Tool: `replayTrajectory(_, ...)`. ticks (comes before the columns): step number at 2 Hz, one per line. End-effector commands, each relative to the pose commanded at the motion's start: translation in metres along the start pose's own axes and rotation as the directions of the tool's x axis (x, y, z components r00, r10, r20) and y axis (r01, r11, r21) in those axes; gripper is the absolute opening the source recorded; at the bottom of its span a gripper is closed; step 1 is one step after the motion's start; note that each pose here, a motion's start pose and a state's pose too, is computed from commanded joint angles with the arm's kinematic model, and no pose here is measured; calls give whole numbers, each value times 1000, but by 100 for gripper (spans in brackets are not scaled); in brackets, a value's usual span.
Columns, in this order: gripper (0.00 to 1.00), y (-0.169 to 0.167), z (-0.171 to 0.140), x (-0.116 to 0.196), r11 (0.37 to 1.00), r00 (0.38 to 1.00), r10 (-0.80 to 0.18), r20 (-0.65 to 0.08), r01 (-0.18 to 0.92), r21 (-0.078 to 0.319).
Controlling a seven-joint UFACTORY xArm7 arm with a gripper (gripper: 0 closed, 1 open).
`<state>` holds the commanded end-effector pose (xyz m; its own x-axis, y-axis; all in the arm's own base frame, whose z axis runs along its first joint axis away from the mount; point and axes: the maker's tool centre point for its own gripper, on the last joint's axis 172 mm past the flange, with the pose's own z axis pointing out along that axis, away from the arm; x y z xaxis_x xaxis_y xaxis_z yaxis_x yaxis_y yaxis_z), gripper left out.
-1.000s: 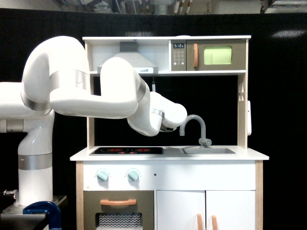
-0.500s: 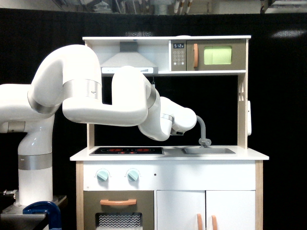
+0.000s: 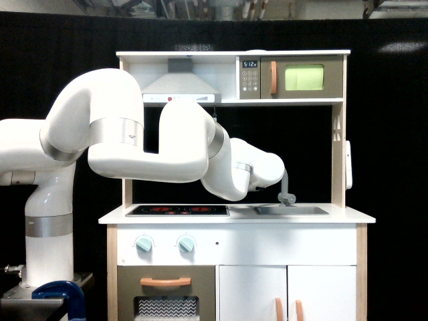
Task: Turn on the faucet
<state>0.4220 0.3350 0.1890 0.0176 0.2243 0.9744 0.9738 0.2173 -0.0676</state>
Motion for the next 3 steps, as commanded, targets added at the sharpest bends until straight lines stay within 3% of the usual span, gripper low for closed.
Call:
replayTrajectory(2, 100, 46, -75, -10, 1000, 1000, 0, 0, 0, 0)
replayTrajectory(3, 100, 70, -81, -17, 1000, 1000, 0, 0, 0, 0)
